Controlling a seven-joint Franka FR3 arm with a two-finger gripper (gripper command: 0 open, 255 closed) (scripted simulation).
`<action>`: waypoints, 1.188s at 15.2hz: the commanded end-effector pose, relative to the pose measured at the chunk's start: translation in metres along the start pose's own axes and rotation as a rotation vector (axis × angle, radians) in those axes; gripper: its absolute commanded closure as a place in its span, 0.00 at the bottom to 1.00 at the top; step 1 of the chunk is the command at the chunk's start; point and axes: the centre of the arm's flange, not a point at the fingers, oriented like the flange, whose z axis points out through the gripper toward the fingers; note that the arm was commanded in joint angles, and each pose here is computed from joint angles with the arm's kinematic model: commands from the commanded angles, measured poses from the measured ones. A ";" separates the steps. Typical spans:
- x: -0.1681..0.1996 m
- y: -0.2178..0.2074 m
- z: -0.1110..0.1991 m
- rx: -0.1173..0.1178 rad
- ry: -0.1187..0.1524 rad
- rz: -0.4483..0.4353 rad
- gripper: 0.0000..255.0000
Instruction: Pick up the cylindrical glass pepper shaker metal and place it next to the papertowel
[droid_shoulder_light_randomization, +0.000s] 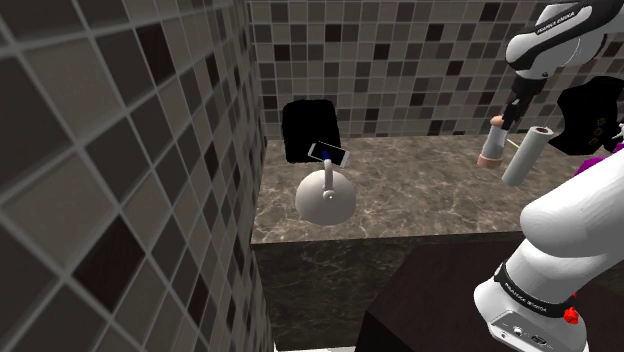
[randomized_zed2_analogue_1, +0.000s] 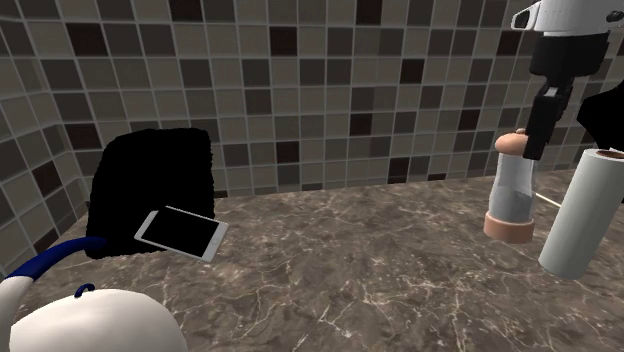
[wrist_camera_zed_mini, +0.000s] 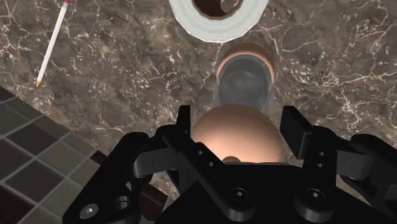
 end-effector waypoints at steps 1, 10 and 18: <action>0.001 -0.001 0.011 -0.001 0.001 0.000 1.00; 0.001 -0.005 0.035 -0.001 0.001 0.000 1.00; 0.001 -0.005 0.035 -0.001 0.001 0.000 0.00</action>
